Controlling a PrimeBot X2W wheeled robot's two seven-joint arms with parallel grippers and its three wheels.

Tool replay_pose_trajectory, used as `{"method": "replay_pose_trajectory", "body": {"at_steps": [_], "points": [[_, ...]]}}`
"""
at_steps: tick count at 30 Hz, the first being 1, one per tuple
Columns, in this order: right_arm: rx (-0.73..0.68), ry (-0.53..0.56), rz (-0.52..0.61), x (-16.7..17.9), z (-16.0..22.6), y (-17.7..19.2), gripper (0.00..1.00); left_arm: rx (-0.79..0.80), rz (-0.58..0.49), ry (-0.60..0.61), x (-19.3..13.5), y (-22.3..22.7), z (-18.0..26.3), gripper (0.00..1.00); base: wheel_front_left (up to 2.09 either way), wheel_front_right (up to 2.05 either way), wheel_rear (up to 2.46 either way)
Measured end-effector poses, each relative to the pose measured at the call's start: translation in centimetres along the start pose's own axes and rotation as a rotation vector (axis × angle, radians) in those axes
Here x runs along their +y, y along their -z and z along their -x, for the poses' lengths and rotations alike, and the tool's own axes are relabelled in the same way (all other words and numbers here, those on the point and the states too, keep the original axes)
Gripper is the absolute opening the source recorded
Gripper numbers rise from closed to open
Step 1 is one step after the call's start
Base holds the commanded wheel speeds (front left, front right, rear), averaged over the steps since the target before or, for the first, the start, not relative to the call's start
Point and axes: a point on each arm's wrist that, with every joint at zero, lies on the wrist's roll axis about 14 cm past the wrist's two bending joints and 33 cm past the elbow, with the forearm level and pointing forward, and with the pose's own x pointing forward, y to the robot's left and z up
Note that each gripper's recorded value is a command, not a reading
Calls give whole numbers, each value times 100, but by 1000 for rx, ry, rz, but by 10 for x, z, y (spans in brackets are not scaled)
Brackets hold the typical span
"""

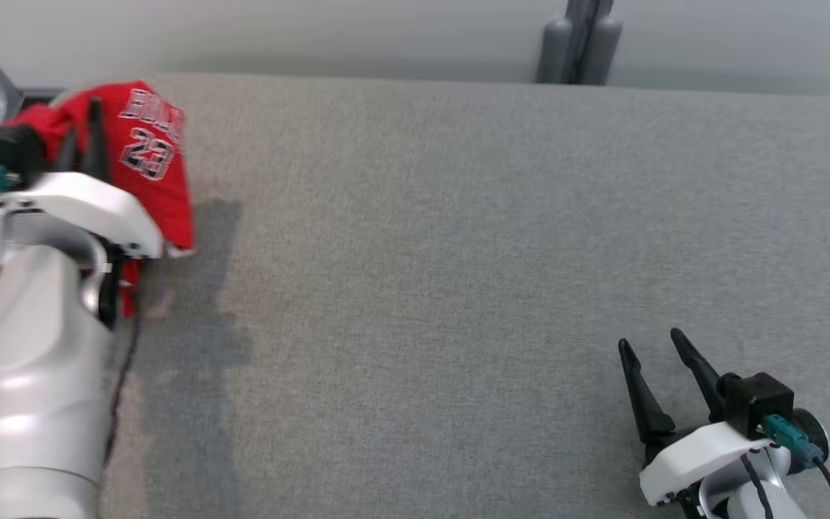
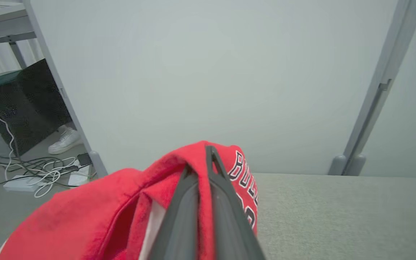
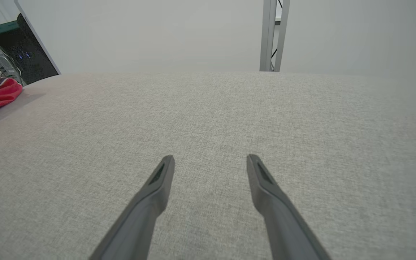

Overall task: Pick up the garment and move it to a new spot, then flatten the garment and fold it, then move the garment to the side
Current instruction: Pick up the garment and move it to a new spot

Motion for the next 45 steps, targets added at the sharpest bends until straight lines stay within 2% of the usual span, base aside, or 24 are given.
{"method": "replay_pose_trajectory", "body": {"at_steps": [5, 10, 13, 15, 21, 23, 25, 26, 27, 33, 39, 45], "points": [[-43, 42, -12, -4, 18, -14, 100, -93, 30, 194, -85, -29, 7, 0, 0, 0, 0], [-62, 97, -24, -15, 38, -18, 100, -89, 86, 394, -164, -23, 31, 0, 0, 0, 0], [-83, 141, -46, -24, 48, -23, 100, -75, 84, 577, -222, -16, 57, 0, 0, 0, 0], [-90, 169, -54, -32, 54, -24, 100, -41, 129, 676, -256, -5, 78, 0, 0, 0, 0], [-85, 221, -65, -44, 69, -19, 100, -10, 134, 843, -313, 5, 117, 0, 0, 0, 0], [-82, 236, -71, -48, 71, -18, 100, 14, 146, 862, -323, 13, 127, 0, 0, 0, 0], [-78, 245, -76, -51, 73, -16, 100, 24, 122, 838, -322, 19, 124, 0, 0, 0, 0], [-78, 248, -77, -52, 73, -16, 100, 39, 115, 817, -318, 26, 121, 44, 0, 0, 0], [-78, 249, -78, -52, 73, -16, 100, 61, 109, 791, -313, 34, 120, 100, 0, 0, 0], [-104, 255, -83, -53, 75, -24, 100, 120, 77, 621, -265, 65, 114, 100, 0, 0, 0], [-132, 254, -82, -51, 79, -31, 100, 127, 84, 389, -187, 81, 119, 100, 0, 0, 0], [-142, 228, -71, -40, 84, -33, 100, 113, 52, 223, -121, 88, 145, 100, 0, 0, 0]]}}
